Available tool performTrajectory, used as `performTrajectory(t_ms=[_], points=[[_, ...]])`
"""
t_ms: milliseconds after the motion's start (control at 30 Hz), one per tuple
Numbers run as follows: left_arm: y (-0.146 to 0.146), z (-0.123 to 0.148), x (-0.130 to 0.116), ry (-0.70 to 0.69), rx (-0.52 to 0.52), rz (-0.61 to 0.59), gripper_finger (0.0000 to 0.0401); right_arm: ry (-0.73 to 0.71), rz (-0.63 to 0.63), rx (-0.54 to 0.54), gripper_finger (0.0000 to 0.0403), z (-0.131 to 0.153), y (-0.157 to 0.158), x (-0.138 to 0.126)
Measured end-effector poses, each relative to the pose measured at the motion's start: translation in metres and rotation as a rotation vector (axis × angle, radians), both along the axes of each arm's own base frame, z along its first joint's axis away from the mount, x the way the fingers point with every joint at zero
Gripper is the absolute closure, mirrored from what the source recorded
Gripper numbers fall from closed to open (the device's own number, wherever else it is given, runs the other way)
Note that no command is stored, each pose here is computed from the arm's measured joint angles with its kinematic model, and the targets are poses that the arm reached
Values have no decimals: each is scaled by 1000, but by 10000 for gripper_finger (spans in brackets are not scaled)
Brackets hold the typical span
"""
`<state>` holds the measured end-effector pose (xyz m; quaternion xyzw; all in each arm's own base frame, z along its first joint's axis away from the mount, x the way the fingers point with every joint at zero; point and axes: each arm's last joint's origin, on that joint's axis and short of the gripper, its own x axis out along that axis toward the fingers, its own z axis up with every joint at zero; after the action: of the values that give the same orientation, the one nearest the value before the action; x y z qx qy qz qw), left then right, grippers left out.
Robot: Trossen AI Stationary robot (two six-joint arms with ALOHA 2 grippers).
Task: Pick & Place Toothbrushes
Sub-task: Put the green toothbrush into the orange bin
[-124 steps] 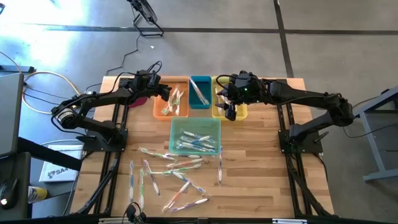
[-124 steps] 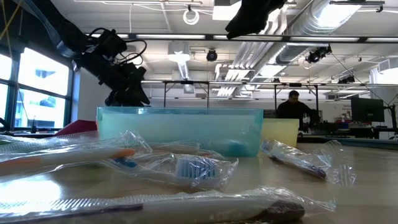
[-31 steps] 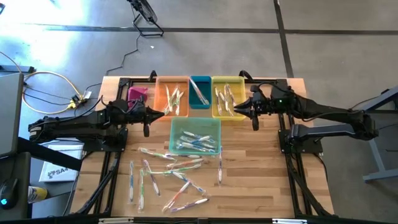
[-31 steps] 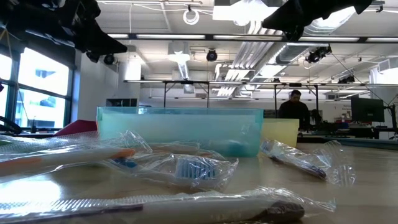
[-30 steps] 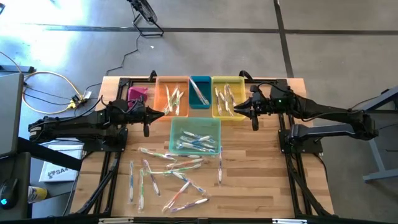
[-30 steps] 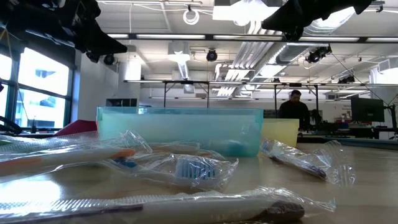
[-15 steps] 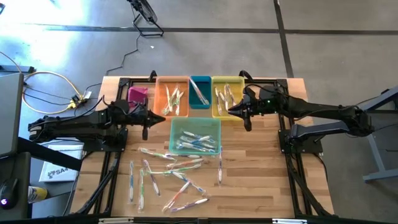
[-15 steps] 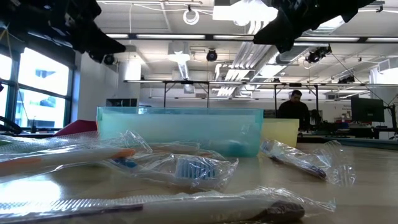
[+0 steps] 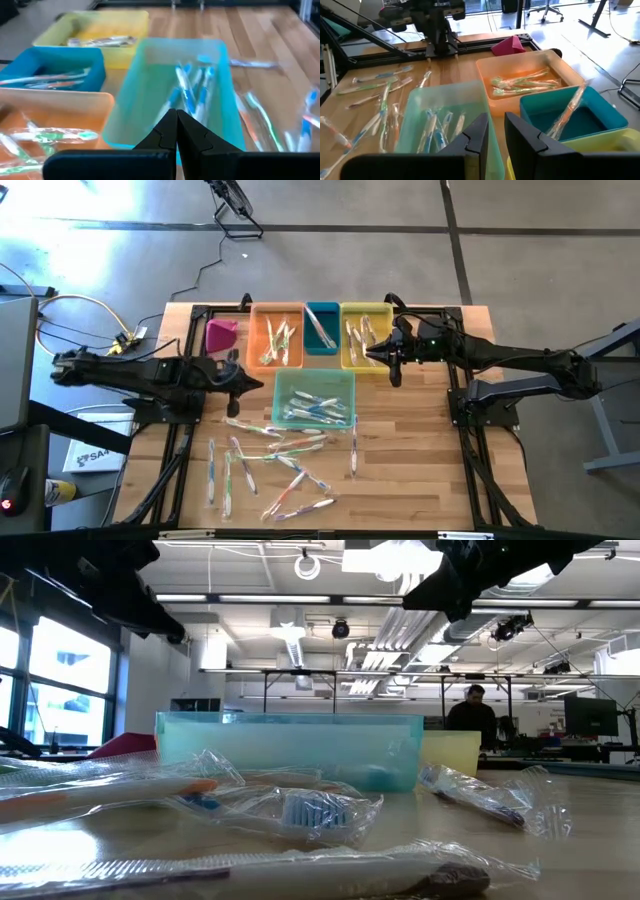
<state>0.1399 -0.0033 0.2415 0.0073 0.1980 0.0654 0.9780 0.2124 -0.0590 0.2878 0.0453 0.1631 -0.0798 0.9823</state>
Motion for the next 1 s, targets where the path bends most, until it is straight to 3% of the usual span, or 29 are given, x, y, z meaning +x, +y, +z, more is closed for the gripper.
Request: performTrajectory(t_ms=[167,433,633,900,1000], points=[[-16,0,6,70,-5,-16,401,-3,2,0,348,0,0,0],[-36,-5,17,333,-48,63,401,-3,3,1,348,0,0,0],[-45,-2,28,510,-39,50,401,-2,2,4,348,0,0,0],[-52,-5,34,600,-136,-69,401,-1,0,3,348,0,0,0],[-52,-5,35,593,-140,-41,401,-1,0,3,348,0,0,0]])
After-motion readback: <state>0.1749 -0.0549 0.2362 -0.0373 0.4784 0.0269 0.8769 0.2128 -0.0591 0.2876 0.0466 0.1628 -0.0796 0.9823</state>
